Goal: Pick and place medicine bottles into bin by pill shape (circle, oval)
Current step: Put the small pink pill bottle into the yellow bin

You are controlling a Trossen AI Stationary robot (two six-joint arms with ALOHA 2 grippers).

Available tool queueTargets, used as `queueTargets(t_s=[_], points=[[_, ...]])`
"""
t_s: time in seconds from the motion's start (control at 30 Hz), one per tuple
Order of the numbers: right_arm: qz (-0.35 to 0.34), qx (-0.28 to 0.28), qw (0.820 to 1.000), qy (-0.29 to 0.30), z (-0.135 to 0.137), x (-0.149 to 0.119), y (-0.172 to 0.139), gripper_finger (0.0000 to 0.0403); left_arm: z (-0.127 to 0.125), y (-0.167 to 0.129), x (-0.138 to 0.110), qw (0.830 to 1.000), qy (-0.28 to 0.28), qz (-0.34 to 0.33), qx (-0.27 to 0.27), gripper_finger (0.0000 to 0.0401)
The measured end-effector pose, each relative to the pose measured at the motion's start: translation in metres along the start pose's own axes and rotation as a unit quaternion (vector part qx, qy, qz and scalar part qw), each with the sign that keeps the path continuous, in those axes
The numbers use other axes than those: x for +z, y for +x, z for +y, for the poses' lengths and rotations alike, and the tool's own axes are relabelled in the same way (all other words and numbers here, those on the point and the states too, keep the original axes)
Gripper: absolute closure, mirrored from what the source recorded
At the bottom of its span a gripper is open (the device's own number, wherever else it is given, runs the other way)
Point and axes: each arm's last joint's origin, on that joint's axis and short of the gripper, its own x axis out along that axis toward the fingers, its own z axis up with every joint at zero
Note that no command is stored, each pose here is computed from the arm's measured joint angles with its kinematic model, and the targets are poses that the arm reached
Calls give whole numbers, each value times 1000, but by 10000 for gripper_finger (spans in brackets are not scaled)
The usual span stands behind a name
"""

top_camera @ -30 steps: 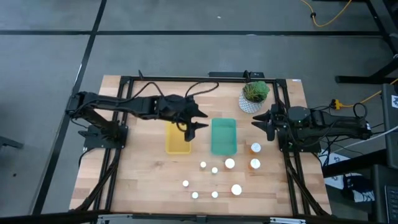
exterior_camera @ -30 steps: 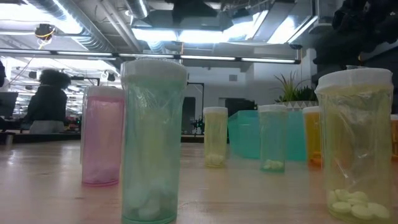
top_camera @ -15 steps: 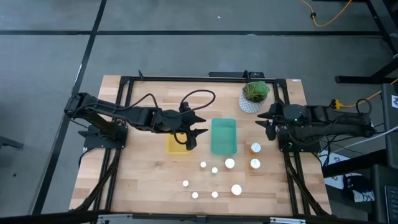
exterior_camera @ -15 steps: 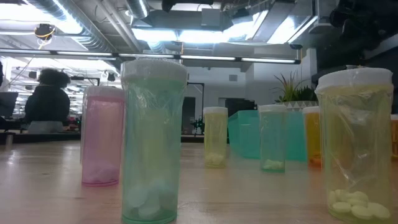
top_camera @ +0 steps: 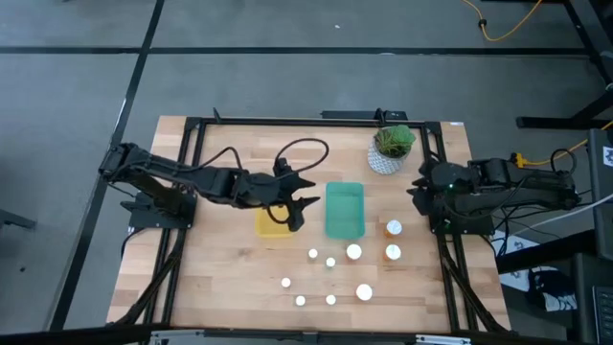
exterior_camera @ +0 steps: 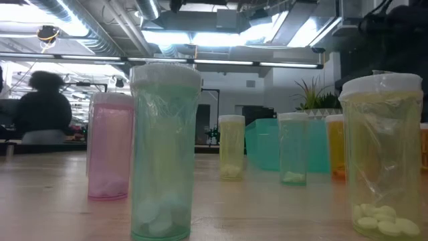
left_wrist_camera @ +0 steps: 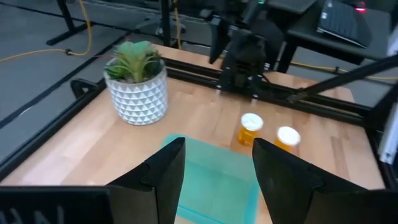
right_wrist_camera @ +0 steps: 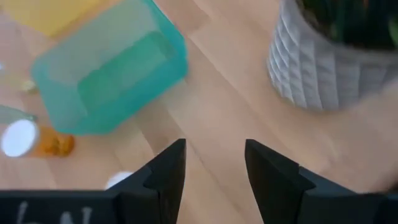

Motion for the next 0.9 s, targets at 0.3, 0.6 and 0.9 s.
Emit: queueTargets(t_s=[0.3, 0.6, 0.9], points=[[59, 48, 996, 40, 4, -3, 1, 236, -31, -16, -10, 999, 21, 4, -45, 220], [95, 173, 980, 13, 36, 3, 8, 236, -42, -23, -15, 998, 31, 7, -59, 220], [192, 162, 968, 4, 68, -12, 23, 236, -40, -23, -19, 997, 44, 27, -52, 220]])
